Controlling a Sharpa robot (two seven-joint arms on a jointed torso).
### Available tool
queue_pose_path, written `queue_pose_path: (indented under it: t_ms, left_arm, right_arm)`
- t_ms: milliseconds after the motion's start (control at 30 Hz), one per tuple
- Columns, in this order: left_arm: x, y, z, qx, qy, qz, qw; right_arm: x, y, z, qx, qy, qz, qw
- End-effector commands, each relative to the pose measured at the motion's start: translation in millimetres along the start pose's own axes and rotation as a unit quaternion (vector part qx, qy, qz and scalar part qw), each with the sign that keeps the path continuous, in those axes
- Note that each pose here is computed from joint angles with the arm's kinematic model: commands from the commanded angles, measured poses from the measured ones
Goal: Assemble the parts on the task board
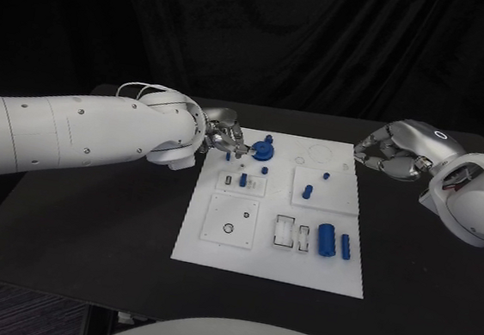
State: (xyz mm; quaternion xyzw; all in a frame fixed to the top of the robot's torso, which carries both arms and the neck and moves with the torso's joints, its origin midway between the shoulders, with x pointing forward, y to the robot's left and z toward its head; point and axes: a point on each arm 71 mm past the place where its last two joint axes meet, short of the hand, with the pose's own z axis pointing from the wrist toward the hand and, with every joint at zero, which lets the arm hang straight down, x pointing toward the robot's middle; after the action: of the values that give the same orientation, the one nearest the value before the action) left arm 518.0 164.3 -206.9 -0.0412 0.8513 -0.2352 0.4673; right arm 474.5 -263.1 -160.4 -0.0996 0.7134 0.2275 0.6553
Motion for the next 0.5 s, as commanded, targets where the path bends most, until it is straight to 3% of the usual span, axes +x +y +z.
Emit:
queue_pose_path:
  t_ms: [33,267,500]
  left_arm:
    - [8.4,1.1,2.9,-0.044,0.101,-0.014,0.994]
    - [6.0,-1.9,11.3,-0.092,0.146,0.008,0.985]
    - [4.6,-3.7,17.8,-0.119,0.170,0.026,0.978]
  right_arm:
    - [1.5,-1.0,0.2,0.009,0.004,-0.001,1.000]
    - [1.7,-0.3,0.9,0.008,0.005,-0.001,1.000]
    - [2.0,0.8,1.4,0.007,0.006,0.000,1.000]
